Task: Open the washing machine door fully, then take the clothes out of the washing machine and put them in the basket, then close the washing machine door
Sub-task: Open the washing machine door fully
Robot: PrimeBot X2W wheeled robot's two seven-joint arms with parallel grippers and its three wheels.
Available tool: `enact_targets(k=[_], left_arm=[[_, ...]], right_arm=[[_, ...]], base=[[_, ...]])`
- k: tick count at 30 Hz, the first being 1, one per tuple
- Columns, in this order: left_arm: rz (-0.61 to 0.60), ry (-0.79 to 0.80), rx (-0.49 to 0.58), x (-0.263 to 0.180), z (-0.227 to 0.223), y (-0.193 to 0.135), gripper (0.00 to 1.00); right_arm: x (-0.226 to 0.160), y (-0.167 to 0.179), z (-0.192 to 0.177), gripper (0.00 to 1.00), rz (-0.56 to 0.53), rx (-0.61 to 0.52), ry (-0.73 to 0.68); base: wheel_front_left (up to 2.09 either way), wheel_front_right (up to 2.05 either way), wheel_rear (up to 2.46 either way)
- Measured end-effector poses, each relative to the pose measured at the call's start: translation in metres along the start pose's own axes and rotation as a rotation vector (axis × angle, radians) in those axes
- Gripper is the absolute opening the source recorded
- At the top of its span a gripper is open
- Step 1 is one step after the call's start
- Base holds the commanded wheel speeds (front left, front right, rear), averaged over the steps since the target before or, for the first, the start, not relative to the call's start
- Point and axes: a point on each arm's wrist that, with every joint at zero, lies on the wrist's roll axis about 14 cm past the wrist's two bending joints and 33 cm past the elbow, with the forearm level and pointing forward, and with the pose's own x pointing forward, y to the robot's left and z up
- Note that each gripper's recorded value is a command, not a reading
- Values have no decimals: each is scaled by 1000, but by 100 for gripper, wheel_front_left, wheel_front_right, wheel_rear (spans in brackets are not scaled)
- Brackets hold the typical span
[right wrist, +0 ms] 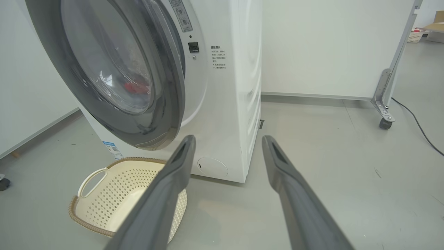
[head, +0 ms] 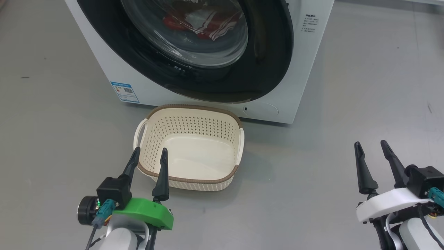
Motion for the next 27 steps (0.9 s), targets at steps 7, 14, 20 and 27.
enact_targets(k=[7, 14, 20, 27], left_arm=[[-2, -1, 7, -1, 0, 0, 100], [0, 2, 8, -2, -1, 0, 100], [0, 2, 7, -3, -1, 0, 100], [4, 6, 7, -3, -2, 1, 100]], right_arm=[[-4, -3, -2, 100, -12, -2, 5], [-4, -2, 1, 100, -12, -5, -5], [-5, -2, 3, 100, -11, -6, -11], [-7, -1, 0, 100, -15, 2, -5]], base=[[0, 0, 0], [0, 0, 0], [0, 0, 0], [0, 0, 0]])
